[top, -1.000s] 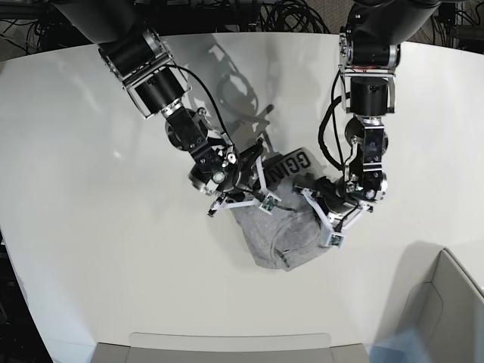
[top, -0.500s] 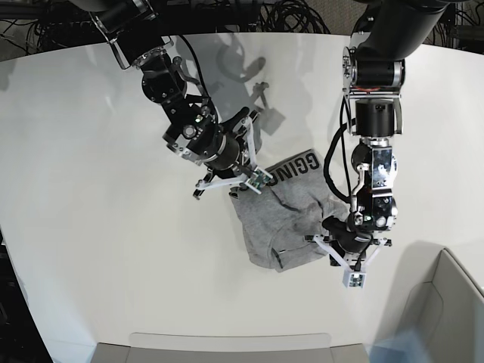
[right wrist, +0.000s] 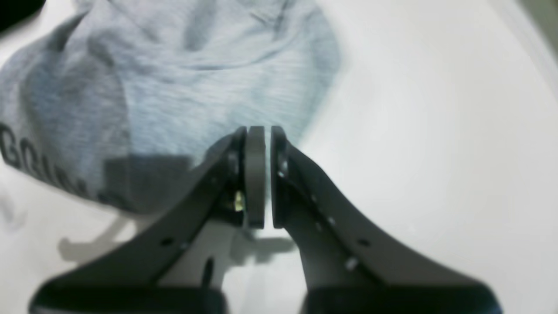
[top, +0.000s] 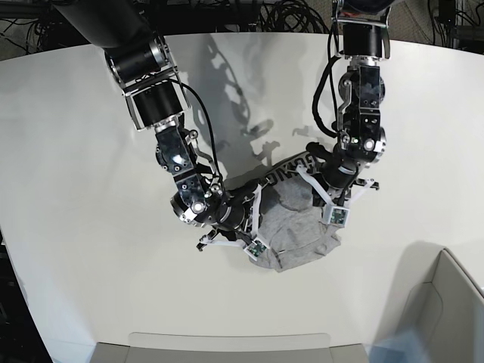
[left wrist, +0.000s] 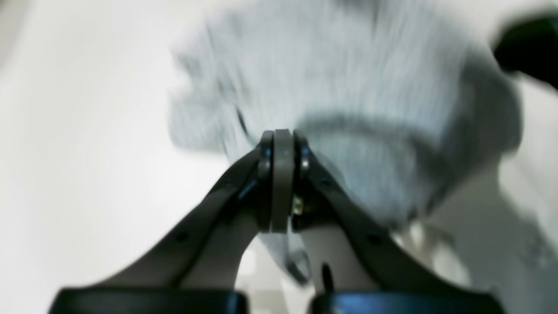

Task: Fold the T-shirt properly
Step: 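Grasp the bundle with both grippers and press it into a compact fold, then carry the folded bundle with the left gripper to the table corner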

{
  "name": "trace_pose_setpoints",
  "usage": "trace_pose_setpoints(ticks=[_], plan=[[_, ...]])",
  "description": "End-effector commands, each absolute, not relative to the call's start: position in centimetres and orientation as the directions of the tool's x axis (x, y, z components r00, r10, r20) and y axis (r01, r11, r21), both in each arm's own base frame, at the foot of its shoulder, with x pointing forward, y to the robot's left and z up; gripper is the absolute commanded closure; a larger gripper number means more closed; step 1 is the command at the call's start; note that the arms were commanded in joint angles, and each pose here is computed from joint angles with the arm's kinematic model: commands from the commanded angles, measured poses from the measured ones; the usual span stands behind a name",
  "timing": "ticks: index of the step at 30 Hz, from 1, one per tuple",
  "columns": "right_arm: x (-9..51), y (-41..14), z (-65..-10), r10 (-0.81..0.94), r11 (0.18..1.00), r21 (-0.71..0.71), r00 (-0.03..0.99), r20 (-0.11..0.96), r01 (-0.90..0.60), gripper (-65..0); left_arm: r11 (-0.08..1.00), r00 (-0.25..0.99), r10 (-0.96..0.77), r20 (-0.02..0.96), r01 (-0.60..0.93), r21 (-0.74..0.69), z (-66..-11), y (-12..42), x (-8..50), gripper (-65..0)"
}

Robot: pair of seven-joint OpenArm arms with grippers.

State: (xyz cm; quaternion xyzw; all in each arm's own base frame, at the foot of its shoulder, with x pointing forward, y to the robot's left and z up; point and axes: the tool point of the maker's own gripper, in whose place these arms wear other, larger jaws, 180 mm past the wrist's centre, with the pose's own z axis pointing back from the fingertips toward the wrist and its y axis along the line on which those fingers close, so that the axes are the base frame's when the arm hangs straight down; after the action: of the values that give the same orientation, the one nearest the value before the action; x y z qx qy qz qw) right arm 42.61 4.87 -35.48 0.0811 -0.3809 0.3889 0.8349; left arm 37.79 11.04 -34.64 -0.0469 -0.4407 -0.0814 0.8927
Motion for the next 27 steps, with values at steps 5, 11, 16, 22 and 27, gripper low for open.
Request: trace_pose_setpoints(ticks=[5, 11, 16, 22, 27], plan=[[43.8, 4.5, -38.3, 0.549, 0.717, -0.104, 0.465, 0.695, -0.690, -2.3, 0.963, 0.595, -0.150, 0.789, 0.270, -0.021, -35.6, 8.1, 37.5, 0.0], [43.9, 1.3, -41.5, 0.501, 0.806, -0.105, 0.577, 0.645, -0.583, -2.3, 0.968, 0.740, -0.152, 0.655, 0.246, -0.053, -43.0, 9.0, 35.8, 0.0], [44.1, 1.5, -40.6, 0.498, 0.805, -0.115, 0.556, 0.665, -0.583, -2.3, 0.978, 0.727, -0.113, 0.677, 0.202, -0.054, -42.6, 10.4, 36.7, 0.0], [43.4, 3.3, -36.8, 0.449, 0.804, -0.121, 0.460, 0.766, -0.582, -2.3, 0.993, 0.652, -0.067, 0.756, 0.114, -0.011, -36.2, 14.4, 38.4, 0.0], [43.8, 1.1, -31.5, 0.297, 0.875, -0.083, 0.392, 0.871, -0.477, -2.3, 0.992, 0.594, -0.067, 0.802, 0.125, -0.010, -33.6, 13.8, 39.2, 0.0]])
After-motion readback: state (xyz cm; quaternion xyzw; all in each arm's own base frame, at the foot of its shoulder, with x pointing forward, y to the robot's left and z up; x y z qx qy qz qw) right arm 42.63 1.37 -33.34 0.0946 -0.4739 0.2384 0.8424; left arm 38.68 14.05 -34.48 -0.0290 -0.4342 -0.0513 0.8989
